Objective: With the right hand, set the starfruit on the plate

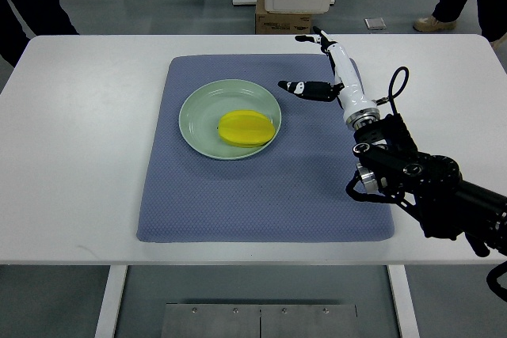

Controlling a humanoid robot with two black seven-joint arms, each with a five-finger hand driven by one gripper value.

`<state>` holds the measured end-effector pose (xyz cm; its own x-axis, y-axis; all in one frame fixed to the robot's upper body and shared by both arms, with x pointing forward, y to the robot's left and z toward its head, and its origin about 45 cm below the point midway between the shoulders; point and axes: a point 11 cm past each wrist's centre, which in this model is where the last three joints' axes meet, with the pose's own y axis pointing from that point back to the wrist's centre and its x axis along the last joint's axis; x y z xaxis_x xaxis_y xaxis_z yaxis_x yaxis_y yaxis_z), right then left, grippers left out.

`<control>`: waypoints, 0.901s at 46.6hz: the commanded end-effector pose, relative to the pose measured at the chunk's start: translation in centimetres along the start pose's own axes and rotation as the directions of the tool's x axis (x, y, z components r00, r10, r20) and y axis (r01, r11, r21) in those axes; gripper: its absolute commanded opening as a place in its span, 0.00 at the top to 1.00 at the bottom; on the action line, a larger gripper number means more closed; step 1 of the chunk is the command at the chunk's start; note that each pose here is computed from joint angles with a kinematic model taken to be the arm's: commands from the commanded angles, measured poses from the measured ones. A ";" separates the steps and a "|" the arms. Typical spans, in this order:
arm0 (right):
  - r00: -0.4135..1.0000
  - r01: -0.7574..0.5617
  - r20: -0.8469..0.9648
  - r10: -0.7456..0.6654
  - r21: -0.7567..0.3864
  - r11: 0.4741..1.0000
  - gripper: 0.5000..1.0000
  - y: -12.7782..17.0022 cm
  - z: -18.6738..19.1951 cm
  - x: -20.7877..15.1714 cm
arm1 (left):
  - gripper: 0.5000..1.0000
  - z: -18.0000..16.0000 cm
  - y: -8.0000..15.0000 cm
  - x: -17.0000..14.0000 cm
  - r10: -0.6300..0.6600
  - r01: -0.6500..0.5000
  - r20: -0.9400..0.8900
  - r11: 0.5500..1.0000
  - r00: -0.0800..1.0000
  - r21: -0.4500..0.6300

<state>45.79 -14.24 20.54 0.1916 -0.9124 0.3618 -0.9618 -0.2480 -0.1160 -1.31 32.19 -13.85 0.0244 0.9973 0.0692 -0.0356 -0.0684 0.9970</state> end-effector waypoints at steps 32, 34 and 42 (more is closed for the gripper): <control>0.786 -0.127 0.553 0.276 -0.293 0.948 0.00 0.8 6.1 7.5 | 0.00 -0.1 0.0 0.0 0.000 0.000 0.001 1.000 1.000 0.002; 0.771 -0.120 0.571 0.282 -0.305 0.945 0.00 1.0 6.7 7.9 | 0.00 0.0 0.0 0.0 0.000 0.000 0.000 1.000 1.000 0.000; 0.692 -0.140 0.636 0.341 -0.346 0.928 0.00 2.3 8.8 9.4 | 0.00 0.0 0.0 0.0 0.000 0.000 0.000 1.000 1.000 0.000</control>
<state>47.48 -25.72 16.20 -0.0549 -0.9358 -0.3482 -0.9884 0.0015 0.1516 -1.32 32.19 -13.85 0.0247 0.9973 0.0692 -0.0356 -0.0683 0.9970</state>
